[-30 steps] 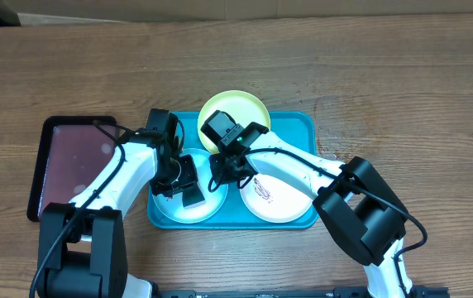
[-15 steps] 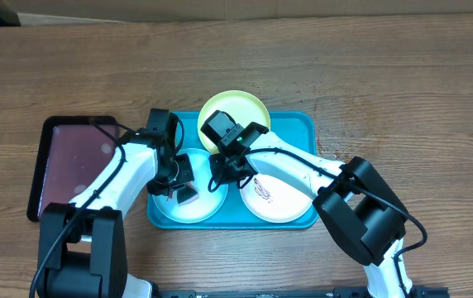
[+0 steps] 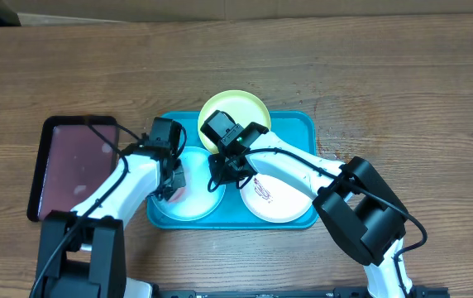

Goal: Clean dirty plates on tray and stack at the side
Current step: 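Scrub the white plate with the sponge while right gripper holds yellow plate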

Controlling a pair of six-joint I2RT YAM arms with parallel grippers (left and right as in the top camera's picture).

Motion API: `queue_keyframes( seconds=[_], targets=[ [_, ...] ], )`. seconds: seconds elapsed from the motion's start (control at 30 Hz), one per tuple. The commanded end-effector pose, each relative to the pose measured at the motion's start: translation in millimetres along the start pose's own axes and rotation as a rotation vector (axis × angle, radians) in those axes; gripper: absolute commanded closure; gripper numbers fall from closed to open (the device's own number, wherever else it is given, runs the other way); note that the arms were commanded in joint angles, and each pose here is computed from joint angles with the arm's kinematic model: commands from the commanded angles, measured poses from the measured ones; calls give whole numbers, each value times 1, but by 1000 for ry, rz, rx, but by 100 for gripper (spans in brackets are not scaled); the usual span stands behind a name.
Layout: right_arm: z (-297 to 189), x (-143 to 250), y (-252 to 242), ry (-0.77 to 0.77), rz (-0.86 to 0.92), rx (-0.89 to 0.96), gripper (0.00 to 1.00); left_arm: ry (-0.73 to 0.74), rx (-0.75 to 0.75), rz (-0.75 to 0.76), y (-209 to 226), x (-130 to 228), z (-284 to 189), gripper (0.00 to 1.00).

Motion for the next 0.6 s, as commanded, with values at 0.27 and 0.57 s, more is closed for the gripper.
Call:
queue_keyframes(
  seconds=[0.27, 0.57],
  targets=[
    [-1, 1, -6, 3, 5, 24, 96, 38, 180, 95, -25, -48, -57, 96],
    [-1, 0, -8, 3, 10, 24, 96, 214, 425, 130, -41, -18, -35, 96]
  ],
)
Point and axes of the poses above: each gripper's point midway between its finger pads, its own z axis out along the fingers, its own y axis along the line the jaws close on, x = y × z, the point moved 9 cm from there along -z, back along the fingers, and after that the axes turned 10 degrees about -z, right-handed, at the moved point
